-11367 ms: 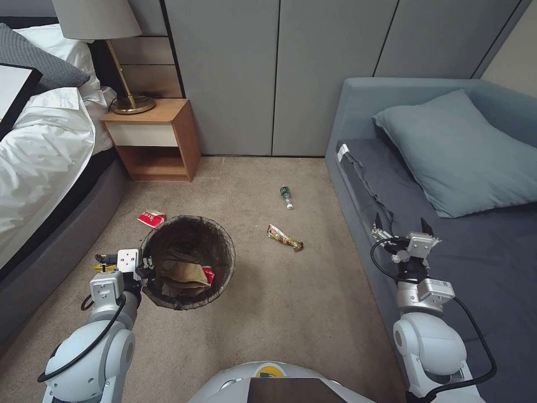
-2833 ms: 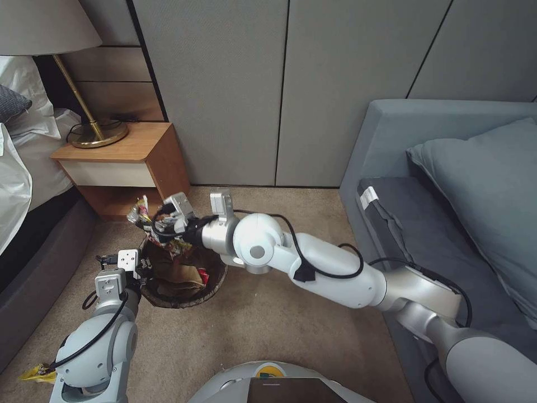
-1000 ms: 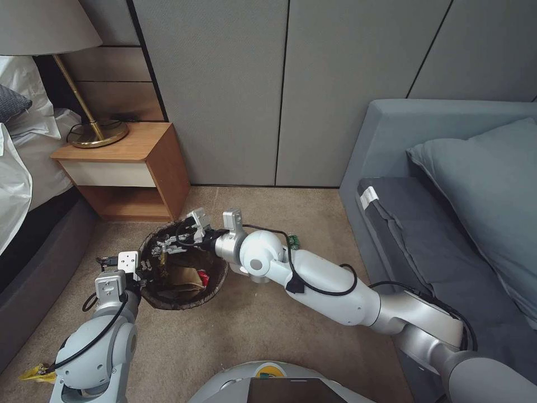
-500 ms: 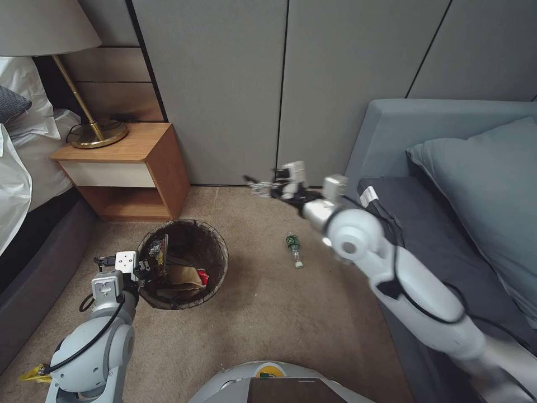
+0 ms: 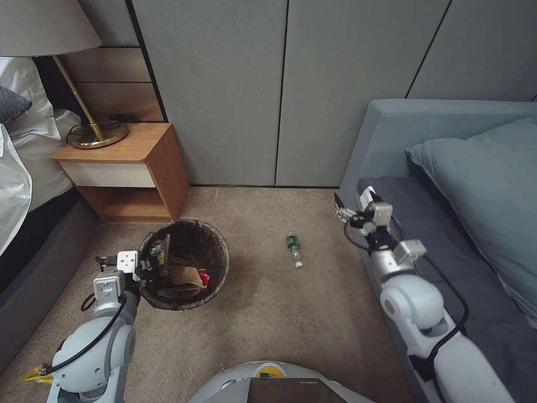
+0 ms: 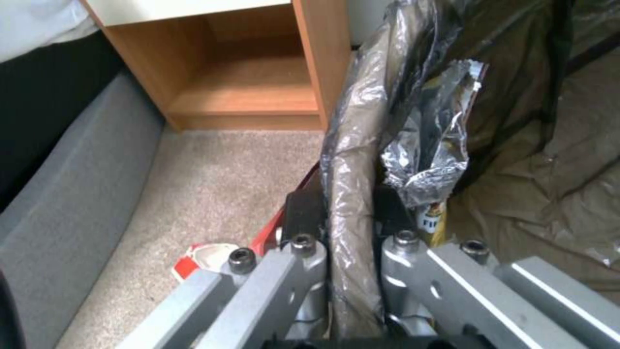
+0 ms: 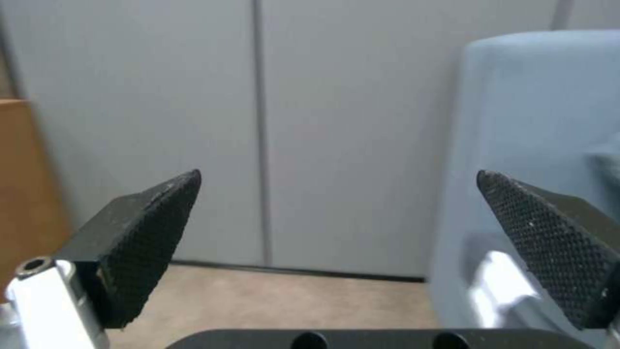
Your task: Pick up the trash bin, then pick up the garbage from the floor and place it into the trash bin.
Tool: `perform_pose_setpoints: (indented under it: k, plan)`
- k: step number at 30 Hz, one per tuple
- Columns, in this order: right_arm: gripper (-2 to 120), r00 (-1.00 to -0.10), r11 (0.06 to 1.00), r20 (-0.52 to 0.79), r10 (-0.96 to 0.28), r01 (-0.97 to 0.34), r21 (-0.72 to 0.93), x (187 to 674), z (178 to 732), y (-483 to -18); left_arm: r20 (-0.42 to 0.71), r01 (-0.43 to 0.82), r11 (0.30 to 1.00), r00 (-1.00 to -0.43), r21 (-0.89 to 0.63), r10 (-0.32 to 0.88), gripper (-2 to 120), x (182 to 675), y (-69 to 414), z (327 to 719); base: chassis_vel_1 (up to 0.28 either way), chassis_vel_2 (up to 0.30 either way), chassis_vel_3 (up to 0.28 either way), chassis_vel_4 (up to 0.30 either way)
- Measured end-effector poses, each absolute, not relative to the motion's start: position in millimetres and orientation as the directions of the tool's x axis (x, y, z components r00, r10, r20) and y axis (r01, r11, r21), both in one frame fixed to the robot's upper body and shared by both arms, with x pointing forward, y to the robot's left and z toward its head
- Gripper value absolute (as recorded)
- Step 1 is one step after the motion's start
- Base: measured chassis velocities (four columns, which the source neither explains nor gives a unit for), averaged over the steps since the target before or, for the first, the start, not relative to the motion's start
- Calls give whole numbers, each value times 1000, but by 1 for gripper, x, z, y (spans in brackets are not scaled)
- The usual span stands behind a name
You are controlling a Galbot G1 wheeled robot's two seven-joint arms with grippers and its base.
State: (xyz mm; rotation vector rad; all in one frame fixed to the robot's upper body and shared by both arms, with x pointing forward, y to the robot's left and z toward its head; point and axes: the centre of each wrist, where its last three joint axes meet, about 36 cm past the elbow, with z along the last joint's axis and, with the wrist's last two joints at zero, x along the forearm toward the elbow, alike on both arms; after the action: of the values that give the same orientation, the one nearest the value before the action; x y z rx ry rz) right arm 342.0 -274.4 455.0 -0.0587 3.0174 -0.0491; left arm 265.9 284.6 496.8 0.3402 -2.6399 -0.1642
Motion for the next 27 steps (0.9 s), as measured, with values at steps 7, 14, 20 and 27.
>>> perform_pose_setpoints:
  k: [7,14,20,27]
  plan:
    - [100,-983,996,-171,60,69,-50,319,424,-264,440,-209,963,-858,172,-265,4,265,284,496,0,0,0,0]
    - [100,-976,990,-181,117,130,-60,300,398,-267,446,-206,963,-856,174,-263,4,264,284,495,0,0,0,0]
    - [100,-975,985,-169,145,158,-68,293,385,-272,449,-202,963,-854,176,-261,4,263,284,495,0,0,0,0]
    - [100,-972,984,-176,155,168,-65,295,386,-274,454,-199,964,-852,178,-260,4,262,284,494,0,0,0,0]
